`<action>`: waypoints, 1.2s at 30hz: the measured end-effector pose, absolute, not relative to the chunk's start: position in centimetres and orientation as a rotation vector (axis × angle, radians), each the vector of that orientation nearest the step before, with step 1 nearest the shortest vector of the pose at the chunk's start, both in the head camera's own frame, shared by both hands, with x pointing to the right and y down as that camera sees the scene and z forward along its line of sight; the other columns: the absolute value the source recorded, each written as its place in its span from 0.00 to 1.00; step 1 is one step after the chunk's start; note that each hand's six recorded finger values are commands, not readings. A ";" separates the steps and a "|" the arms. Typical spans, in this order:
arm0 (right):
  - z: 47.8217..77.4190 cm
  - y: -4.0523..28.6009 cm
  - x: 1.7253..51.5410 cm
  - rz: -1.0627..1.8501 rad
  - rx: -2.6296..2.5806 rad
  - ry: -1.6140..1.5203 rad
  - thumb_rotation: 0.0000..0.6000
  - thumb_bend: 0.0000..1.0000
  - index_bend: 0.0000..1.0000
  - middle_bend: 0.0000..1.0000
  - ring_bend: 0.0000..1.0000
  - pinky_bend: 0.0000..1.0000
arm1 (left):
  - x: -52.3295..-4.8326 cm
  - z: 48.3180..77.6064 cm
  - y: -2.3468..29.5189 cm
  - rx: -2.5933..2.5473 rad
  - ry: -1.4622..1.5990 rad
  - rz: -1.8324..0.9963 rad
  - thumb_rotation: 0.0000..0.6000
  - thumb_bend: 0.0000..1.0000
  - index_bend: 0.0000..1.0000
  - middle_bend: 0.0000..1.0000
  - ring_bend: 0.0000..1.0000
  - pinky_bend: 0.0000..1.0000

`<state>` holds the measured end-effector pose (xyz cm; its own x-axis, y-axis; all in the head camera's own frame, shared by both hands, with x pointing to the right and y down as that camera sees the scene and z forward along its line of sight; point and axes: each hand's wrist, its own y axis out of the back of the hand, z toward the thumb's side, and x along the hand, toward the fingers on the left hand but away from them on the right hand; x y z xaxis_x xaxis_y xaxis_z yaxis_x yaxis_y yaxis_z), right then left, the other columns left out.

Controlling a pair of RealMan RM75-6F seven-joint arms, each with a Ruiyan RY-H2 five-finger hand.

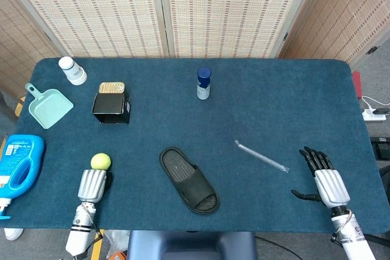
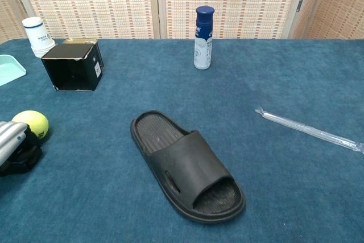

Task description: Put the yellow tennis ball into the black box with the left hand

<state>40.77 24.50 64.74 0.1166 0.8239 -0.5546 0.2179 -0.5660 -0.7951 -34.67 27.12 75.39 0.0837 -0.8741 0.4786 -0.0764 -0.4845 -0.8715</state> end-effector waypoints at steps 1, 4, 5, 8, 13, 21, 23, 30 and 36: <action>64.7 24.5 40.8 1.474 -1.864 -1.007 1.00 0.00 0.00 0.00 0.00 0.00 | -34.7 75.5 26.9 -1.674 0.946 -1.472 1.00 0.69 1.00 1.00 1.00 1.00; 64.7 24.6 40.7 1.475 -1.860 -1.004 1.00 0.00 0.00 0.00 0.00 0.00 | -34.8 75.8 26.3 -1.664 0.929 -1.470 1.00 0.69 1.00 1.00 1.00 1.00; 64.7 24.6 40.7 1.475 -1.860 -1.004 1.00 0.00 0.00 0.00 0.00 0.00 | -34.8 75.9 26.1 -1.660 0.923 -1.469 1.00 0.69 1.00 1.00 1.00 1.00; 64.8 24.6 40.7 1.478 -1.857 -1.004 1.00 0.00 0.00 0.00 0.00 0.00 | -34.9 76.3 25.2 -1.648 0.902 -1.469 1.00 0.69 1.00 1.00 1.00 1.00; 64.8 24.5 40.8 1.485 -1.852 -1.010 1.00 0.00 0.00 0.00 0.00 0.00 | -34.9 77.0 23.0 -1.636 0.892 -1.460 1.00 0.69 1.00 1.00 1.00 1.00; 65.2 24.4 40.7 1.503 -1.843 -0.997 1.00 0.00 0.00 0.00 0.00 0.00 | -34.1 77.2 20.6 -1.664 0.950 -1.403 0.51 0.54 0.29 0.09 0.03 0.03; 65.2 24.3 40.8 1.505 -1.842 -1.001 1.00 0.00 0.00 0.00 0.00 0.00 | -33.8 77.8 20.2 -1.700 0.931 -1.414 0.31 0.52 0.14 0.00 0.00 0.00; 65.6 24.2 40.8 1.525 -1.842 -0.977 1.00 0.00 0.00 0.00 0.00 0.00 | -33.3 77.1 16.7 -1.720 1.008 -1.328 0.15 0.52 0.11 0.00 0.00 0.00; 65.6 24.2 40.9 1.533 -1.843 -0.977 1.00 0.00 0.00 0.00 0.00 0.00 | -33.3 76.3 13.9 -1.709 1.057 -1.272 0.12 0.52 0.11 0.00 0.00 0.00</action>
<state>40.91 24.17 65.63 0.0874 0.8083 -0.5823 0.1866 -0.5875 -0.7874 -33.31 13.90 76.33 0.1670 -0.9200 0.3546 -0.1808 -0.3821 -0.9063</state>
